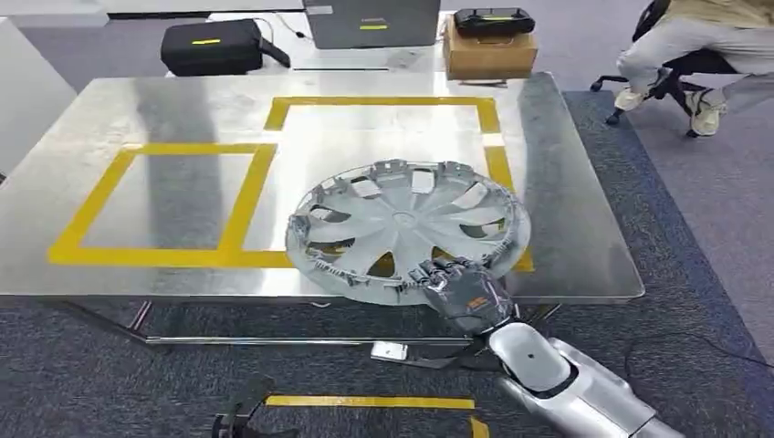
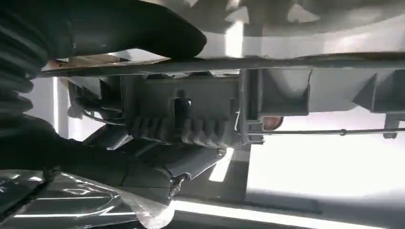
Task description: Take the parts from the cabinet and place them on the table.
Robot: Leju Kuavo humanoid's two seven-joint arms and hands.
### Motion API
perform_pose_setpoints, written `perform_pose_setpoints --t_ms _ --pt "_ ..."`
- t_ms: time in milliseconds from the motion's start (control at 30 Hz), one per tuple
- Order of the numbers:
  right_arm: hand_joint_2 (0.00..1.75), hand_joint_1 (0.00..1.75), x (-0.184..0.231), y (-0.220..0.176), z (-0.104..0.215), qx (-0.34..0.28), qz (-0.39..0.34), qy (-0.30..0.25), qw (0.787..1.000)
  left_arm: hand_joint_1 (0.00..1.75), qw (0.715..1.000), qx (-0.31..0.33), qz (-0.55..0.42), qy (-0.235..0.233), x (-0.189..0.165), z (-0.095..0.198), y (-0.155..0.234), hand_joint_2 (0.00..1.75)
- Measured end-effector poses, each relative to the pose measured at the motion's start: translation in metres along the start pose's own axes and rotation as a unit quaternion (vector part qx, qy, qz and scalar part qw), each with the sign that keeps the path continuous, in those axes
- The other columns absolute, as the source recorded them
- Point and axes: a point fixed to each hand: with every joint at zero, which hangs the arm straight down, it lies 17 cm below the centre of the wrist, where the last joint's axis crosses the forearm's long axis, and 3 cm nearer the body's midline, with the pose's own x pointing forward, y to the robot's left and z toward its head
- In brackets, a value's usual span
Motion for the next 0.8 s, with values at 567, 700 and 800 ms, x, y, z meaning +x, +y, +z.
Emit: perform_pose_setpoints --t_ms 567,700,800 --pt "1.75 1.43 0.0018 -0.0002 -0.0008 0.0 0.002 -0.004 1.0 0.0 1.0 0.0 0.0 0.002 -0.003 0.0012 -0.0004 1.75" --pt "1.75 1.43 0.0021 0.0016 0.0003 0.003 0.002 -0.003 1.0 0.0 1.0 0.0 0.0 0.003 -0.0044 0.002 -0.0011 1.75" --pt "1.75 1.43 0.0012 0.0004 -0.0011 0.002 0.003 -0.004 1.0 0.0 1.0 0.001 0.001 0.001 -0.0019 0.0011 -0.0004 1.75"
